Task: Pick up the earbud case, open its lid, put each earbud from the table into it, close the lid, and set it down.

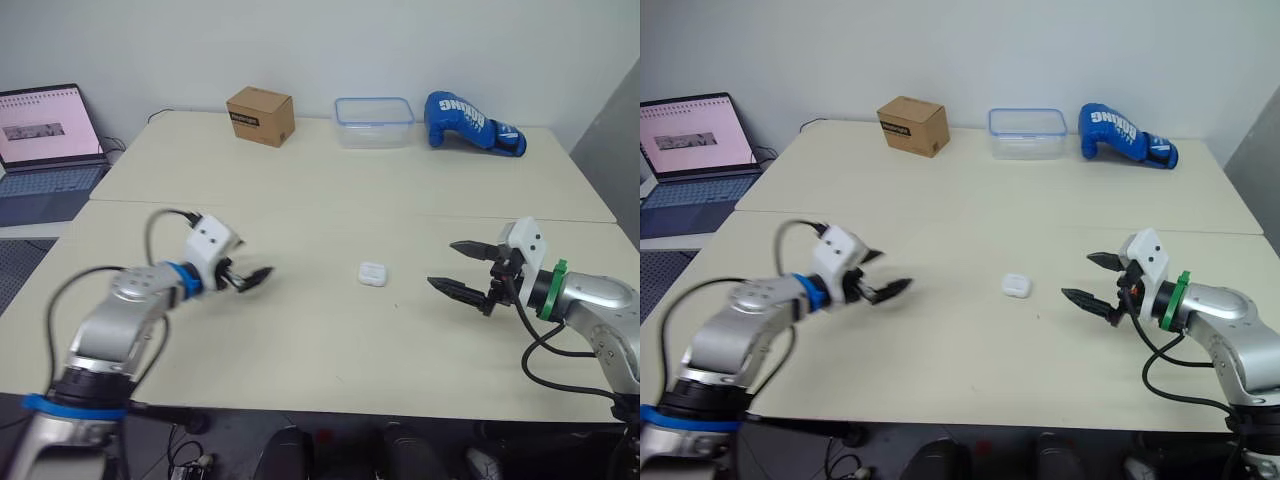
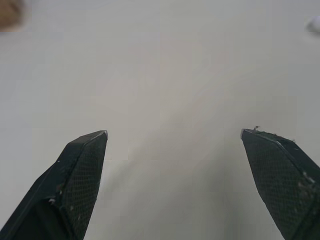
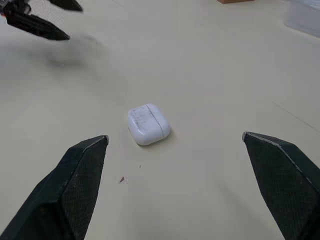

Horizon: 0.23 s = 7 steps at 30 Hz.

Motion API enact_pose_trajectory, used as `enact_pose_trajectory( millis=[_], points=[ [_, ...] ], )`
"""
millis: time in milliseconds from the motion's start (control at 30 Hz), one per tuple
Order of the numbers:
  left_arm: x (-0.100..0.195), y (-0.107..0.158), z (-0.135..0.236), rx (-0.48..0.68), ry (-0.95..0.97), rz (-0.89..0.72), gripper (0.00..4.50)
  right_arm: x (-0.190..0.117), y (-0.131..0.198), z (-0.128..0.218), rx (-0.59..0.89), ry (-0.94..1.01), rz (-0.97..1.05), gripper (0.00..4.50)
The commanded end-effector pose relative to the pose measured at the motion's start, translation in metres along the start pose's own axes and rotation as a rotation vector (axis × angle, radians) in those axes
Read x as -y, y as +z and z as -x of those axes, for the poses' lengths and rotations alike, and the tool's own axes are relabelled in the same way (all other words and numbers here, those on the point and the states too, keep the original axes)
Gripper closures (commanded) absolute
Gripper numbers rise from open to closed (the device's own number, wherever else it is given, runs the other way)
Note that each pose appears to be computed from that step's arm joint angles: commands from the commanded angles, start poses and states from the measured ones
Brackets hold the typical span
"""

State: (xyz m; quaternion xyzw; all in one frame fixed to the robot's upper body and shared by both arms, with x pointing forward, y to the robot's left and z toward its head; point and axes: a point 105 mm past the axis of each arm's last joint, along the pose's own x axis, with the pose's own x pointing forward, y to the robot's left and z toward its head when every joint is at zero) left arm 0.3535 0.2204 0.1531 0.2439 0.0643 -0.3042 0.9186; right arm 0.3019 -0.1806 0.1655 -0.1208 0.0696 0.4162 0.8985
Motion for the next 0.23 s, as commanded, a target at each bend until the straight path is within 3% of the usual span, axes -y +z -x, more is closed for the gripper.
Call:
enact_pose_trajectory(
  millis=[33, 233],
  points=[
    [-0.009, 0.01, -0.002, 0.094, 0.028, -0.049, 0.04, 0.009, 0.009, 0.006, 0.016, -0.042, 0.042, 0.0],
    [-0.007, 0.022, -0.009, 0.158, 0.014, -0.021, 0.04, 0.021, 0.005, 0.009, 0.014, -0.108, 0.039, 0.0]
  ],
)
